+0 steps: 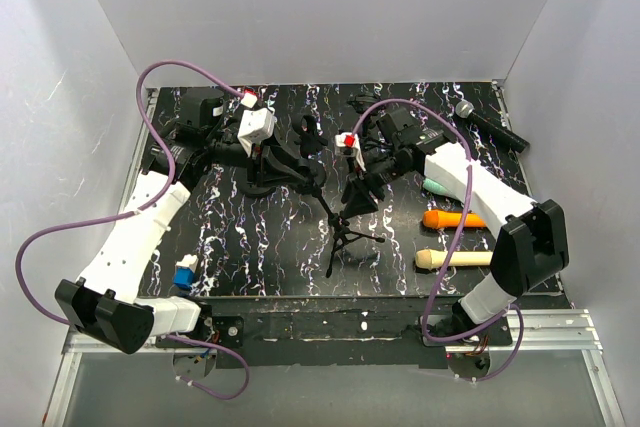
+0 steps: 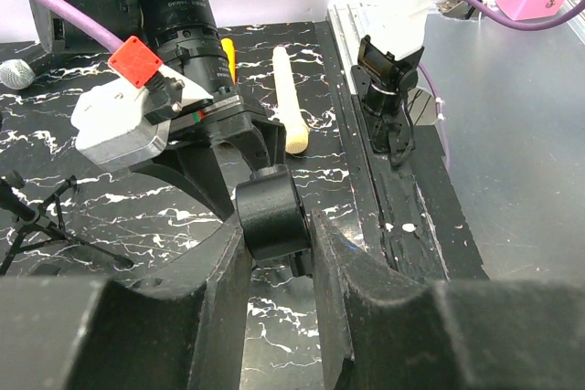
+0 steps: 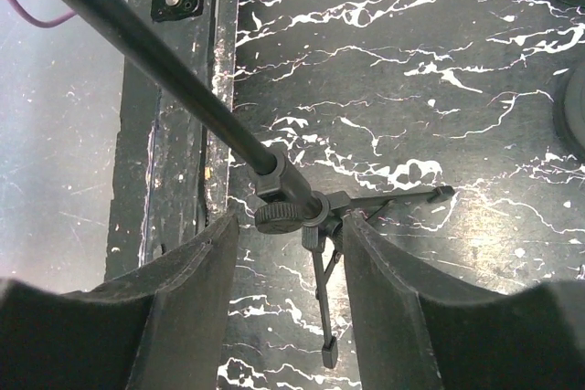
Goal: Remove the microphone from the stand
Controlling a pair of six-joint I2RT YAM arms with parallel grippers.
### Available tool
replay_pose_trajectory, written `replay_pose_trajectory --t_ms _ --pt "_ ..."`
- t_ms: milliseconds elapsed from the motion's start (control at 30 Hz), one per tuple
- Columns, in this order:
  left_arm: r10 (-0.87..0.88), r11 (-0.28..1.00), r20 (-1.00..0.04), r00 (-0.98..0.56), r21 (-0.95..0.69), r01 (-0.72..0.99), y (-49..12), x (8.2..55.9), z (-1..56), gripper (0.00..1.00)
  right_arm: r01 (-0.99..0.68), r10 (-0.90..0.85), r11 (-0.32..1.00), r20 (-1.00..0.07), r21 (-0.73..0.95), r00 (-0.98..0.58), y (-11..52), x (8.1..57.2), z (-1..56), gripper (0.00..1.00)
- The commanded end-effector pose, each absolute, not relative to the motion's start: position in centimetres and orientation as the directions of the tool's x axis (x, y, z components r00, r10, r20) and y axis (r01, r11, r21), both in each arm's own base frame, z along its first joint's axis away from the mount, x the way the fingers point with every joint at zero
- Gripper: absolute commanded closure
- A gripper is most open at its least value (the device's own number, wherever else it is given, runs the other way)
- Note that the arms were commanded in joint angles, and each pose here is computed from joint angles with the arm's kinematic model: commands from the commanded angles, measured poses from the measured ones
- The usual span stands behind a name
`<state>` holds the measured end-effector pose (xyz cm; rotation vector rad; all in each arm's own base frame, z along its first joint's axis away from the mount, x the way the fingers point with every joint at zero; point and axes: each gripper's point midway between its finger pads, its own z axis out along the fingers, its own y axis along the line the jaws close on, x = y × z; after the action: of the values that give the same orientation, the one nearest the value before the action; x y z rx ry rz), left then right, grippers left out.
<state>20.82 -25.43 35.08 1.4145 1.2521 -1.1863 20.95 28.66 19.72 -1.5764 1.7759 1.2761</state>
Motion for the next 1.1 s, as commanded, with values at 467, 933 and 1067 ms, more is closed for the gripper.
replay_pose_trajectory --t_ms 467,933,1067 --pt "0.241 -0.068 -0.969 -0.058 -0.077 0.995 -25.1 20.9 31.9 1.0 -0.928 -0.542 -0.139 -0.811 0.345 -0.22 29.5 20.2 19.0 0.6" --pt "0.259 -0.011 -0.963 -0.073 -0.079 0.997 -24.8 21.8 30.8 1.0 -0.973 -0.495 -0.214 -0.849 -0.087 0.185 29.5 20.1 19.8 0.99" --pt "0.243 0.027 -0.966 -0.089 -0.086 0.996 -24.9 22.2 30.8 1.0 -0.874 -0.387 -0.163 -0.785 -0.458 0.484 30.2 21.1 20.2 0.99"
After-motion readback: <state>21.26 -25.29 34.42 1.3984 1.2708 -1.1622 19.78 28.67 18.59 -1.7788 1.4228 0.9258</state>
